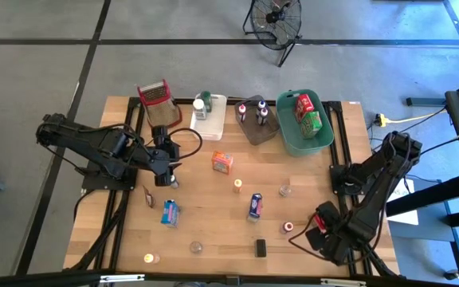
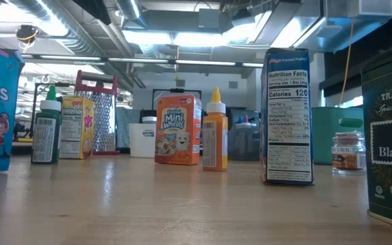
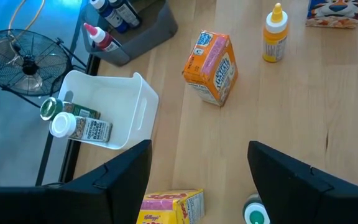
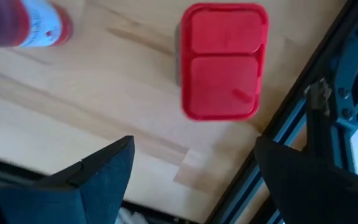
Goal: Pick & Place Kitchen Items
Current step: Put the red seasoning can into the white bin
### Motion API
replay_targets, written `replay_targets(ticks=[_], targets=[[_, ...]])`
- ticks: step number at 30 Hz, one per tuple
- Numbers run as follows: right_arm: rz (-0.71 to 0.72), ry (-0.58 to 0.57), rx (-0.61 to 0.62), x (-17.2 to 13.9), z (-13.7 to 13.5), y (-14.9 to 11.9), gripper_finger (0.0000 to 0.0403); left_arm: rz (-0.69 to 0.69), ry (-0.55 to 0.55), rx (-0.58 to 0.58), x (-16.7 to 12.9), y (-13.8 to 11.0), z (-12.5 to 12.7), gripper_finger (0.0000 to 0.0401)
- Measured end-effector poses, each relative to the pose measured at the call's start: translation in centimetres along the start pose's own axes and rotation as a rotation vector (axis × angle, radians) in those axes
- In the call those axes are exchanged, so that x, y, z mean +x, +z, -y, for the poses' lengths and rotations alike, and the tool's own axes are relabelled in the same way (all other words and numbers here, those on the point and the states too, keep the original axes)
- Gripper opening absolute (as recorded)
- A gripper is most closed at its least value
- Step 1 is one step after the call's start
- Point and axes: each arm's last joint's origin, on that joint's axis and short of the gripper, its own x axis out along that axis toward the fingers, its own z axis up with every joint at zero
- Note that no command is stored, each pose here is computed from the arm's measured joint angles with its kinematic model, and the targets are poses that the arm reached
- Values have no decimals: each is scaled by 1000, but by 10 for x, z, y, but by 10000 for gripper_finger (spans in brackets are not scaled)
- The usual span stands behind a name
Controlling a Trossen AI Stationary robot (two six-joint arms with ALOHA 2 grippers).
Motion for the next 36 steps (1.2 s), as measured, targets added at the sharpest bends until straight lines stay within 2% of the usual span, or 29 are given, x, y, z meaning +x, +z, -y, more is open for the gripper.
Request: replay_targets(ticks=[14,30,36], targets=[[67,-110,-41,27,14,10,337,0,0,8,0,0,0,260],[60,-93,-92,34,14,11,337,0,0,7,0,0,0,262],[71,-55,-108,34,11,10,335,0,0,7,0,0,0,261]])
